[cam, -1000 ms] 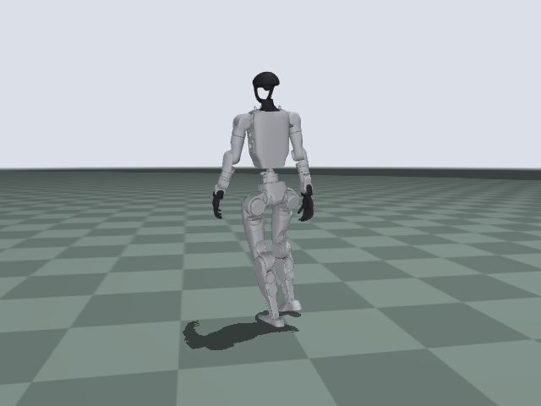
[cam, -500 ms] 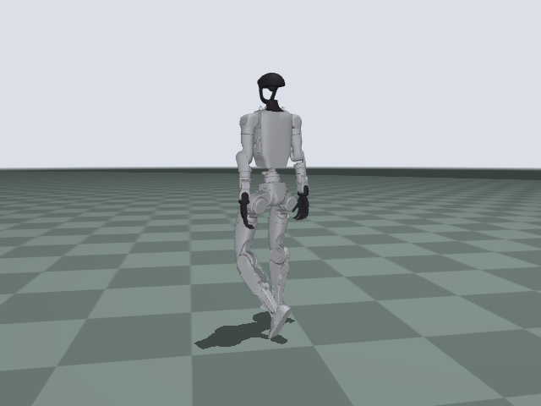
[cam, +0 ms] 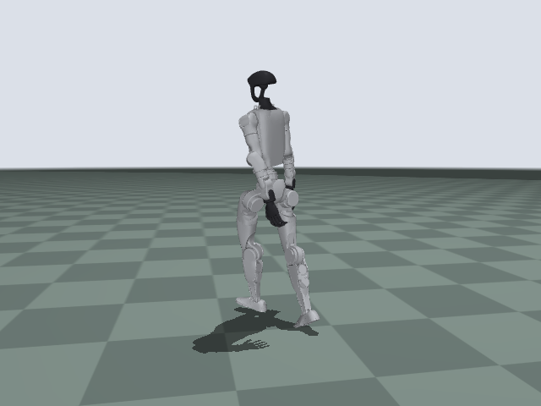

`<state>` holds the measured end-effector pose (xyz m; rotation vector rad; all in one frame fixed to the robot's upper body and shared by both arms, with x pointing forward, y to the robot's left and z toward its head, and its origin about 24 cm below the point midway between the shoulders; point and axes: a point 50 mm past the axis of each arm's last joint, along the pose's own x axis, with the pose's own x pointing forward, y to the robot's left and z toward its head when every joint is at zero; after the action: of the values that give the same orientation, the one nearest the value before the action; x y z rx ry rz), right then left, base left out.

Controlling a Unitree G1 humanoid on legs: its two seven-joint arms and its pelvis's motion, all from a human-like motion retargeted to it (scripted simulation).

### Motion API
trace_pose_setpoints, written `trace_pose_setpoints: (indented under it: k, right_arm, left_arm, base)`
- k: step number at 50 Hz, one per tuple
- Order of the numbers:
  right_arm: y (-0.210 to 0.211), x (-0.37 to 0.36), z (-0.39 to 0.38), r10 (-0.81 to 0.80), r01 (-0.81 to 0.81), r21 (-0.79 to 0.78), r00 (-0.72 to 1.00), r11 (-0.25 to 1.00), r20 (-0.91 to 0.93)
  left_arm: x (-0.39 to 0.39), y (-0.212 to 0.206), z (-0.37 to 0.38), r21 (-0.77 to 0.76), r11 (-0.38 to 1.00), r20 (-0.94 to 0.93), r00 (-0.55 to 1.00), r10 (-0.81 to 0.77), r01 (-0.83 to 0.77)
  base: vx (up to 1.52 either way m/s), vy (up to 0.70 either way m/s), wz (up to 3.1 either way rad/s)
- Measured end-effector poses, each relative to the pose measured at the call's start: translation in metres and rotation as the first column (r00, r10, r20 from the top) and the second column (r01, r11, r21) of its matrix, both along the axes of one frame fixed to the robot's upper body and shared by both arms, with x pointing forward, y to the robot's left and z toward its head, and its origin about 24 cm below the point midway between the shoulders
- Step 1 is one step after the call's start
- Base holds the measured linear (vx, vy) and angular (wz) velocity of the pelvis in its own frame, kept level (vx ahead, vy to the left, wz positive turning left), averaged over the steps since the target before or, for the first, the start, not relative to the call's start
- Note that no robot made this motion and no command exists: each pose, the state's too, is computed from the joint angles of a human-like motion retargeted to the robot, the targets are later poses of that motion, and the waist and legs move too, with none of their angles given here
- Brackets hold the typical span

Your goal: Walk run

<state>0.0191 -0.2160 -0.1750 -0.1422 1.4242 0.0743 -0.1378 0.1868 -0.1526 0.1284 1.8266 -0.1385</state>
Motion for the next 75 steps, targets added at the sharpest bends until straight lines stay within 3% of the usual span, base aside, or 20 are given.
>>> trace_pose_setpoints:
  k: [4, 8, 15, 21, 25, 29, 34, 37, 45, 51, 55, 60, 70, 75]
  right_arm:
    - [0.03, -0.051, -0.003, 0.052, -0.039, 0.082, 0.985, 0.996, -0.163]
    - [0.047, -0.084, 0.001, 0.003, 0.035, 0.142, 0.967, 0.989, -0.254]
    - [0.073, -0.12, 0.008, -0.091, 0.166, 0.184, 0.929, 0.969, -0.359]
    - [0.086, -0.124, 0.01, -0.034, 0.143, 0.247, 0.917, 0.958, -0.398]
    - [0.085, -0.111, 0.006, 0.007, 0.089, 0.258, 0.937, 0.962, -0.348]
    - [0.072, -0.101, 0.003, -0.004, 0.069, 0.199, 0.951, 0.978, -0.31]
    - [0.054, -0.098, 0.003, -0.114, 0.158, 0.121, 0.943, 0.98, -0.312]
    - [0.047, -0.093, 0.003, -0.181, 0.216, 0.096, 0.941, 0.972, -0.284]
    - [0.023, -0.037, -0.002, -0.186, 0.19, 0.025, 0.974, 0.981, -0.129]
    - [0.011, 0.022, 0.0, -0.062, 0.061, 0.015, 0.993, 0.998, 0.097]
    - [0.001, 0.05, 0.005, -0.005, 0.011, -0.026, 0.98, 1.0, 0.199]
    - [-0.005, 0.052, 0.007, -0.019, 0.028, -0.04, 0.98, 0.999, 0.2]
    - [0.034, -0.049, -0.003, -0.057, 0.078, 0.117, 0.983, 0.99, -0.173]
    - [0.041, -0.091, 0.004, -0.044, 0.1, 0.191, 0.959, 0.977, -0.279]
  left_arm:
    - [0.02, 0.016, -0.004, 0.038, 0.997, 0.048, 0.996, 0.07, -0.072]
    - [0.087, 0.035, -0.016, 0.048, 0.997, 0.199, 0.979, 0.043, -0.053]
    - [0.235, 0.035, -0.008, 0.067, 0.969, 0.616, 0.754, -0.228, 0.239]
    - [0.305, 0.042, 0.023, 0.228, 0.869, 0.763, 0.474, -0.439, 0.438]
    - [0.306, 0.05, 0.026, 0.307, 0.853, 0.75, 0.445, -0.49, 0.422]
    - [0.264, 0.052, 0.006, 0.231, 0.898, 0.667, 0.61, -0.427, 0.375]
    - [0.166, 0.039, -0.018, 0.064, 0.962, 0.394, 0.879, -0.269, 0.265]
    - [0.103, 0.026, -0.019, 0.017, 0.982, 0.207, 0.96, -0.187, 0.187]
    - [0.006, -0.009, -0.003, -0.146, 0.98, -0.04, 0.989, -0.141, 0.134]
    - [-0.024, -0.019, 0.007, -0.13, 0.987, -0.117, 0.987, -0.113, 0.098]
    - [-0.025, -0.03, 0.007, -0.139, 0.99, -0.133, 0.991, -0.032, 0.013]
    - [-0.001, -0.042, -0.002, -0.175, 0.983, -0.044, 0.998, 0.043, -0.05]
    - [0.039, -0.013, -0.013, -0.087, 0.996, 0.065, 0.998, 0.016, -0.01]
    - [0.114, 0.003, -0.023, -0.056, 0.998, 0.25, 0.968, 0.027, -0.013]
  base:
    - [0.97, 0.01, 0.89]
    - [0.67, -0.08, 0.93]
    - [0.62, -0.05, 1.4]
    - [0.62, -0.23, 1.01]
    - [0.75, -0.37, 0.49]
    - [0.62, -0.27, 0.16]
    - [0.88, -0.42, 1.23]
    - [0.79, -0.43, 0.44]
    - [0.71, -0.35, 0.28]
    - [0.58, -0.25, -0.63]
    - [0.71, -0.2, 0.04]
    - [0.69, -0.14, 0.38]
    - [0.97, -0.1, -0.17]
    - [0.78, -0.02, 1.06]
